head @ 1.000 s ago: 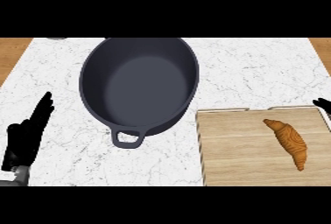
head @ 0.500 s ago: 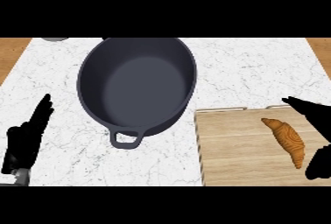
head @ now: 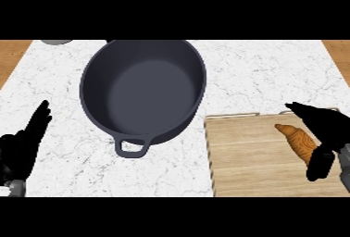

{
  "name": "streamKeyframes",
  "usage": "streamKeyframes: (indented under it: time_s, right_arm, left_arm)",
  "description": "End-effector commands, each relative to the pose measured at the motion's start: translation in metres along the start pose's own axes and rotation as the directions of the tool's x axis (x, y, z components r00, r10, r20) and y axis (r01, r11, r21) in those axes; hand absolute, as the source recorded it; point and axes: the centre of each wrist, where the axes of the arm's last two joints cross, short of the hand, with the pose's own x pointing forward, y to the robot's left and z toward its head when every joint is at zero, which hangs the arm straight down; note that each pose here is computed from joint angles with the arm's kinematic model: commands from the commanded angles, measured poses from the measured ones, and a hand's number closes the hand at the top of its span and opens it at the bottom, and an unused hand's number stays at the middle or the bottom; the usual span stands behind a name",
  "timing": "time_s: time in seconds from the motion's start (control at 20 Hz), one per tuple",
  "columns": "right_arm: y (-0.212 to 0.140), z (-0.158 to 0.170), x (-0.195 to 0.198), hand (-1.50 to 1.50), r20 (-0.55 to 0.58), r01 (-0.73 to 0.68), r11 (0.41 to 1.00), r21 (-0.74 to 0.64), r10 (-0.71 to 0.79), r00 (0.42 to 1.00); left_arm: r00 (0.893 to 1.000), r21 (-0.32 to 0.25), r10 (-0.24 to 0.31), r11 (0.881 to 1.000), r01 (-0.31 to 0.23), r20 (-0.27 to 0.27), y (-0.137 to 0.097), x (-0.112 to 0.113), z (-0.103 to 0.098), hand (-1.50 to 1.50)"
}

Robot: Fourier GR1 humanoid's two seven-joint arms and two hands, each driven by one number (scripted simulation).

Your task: Pick the croissant from the tray and place it in the pot

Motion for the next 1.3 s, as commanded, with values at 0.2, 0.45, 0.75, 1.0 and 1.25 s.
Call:
streamKeyframes:
  time_s: [0.2, 0.45, 0.75, 1.0, 1.25]
  right_arm:
    - [0.023, -0.017, 0.020, -1.50, -0.030, -0.021, 0.999, 0.033, 0.022, 0.999]
    - [0.028, -0.033, 0.005, -1.50, -0.058, -0.016, 1.000, 0.026, 0.017, 0.998]
    - [0.046, -0.044, 0.012, -1.50, -0.065, -0.032, 0.999, 0.028, 0.034, 0.997]
    - [0.031, -0.051, -0.013, -1.50, -0.046, -0.030, 0.996, 0.082, 0.034, 0.998]
    - [0.025, -0.066, -0.010, 1.50, 0.038, -0.082, 0.996, 0.019, 0.081, 0.996]
  left_arm:
    - [1.000, 0.010, -0.006, 1.000, 0.006, -0.003, 0.005, 0.004, -0.008, 0.00]
    - [1.000, 0.001, -0.007, 1.000, 0.007, 0.024, -0.009, -0.005, 0.007, 0.00]
    - [1.000, -0.005, -0.001, 1.000, 0.001, 0.005, -0.005, -0.004, 0.005, 0.00]
    - [1.000, -0.001, -0.010, 1.000, 0.010, 0.001, -0.005, -0.003, 0.000, 0.00]
    - [1.000, -0.004, -0.008, 1.000, 0.008, 0.015, 0.013, 0.007, -0.001, 0.00]
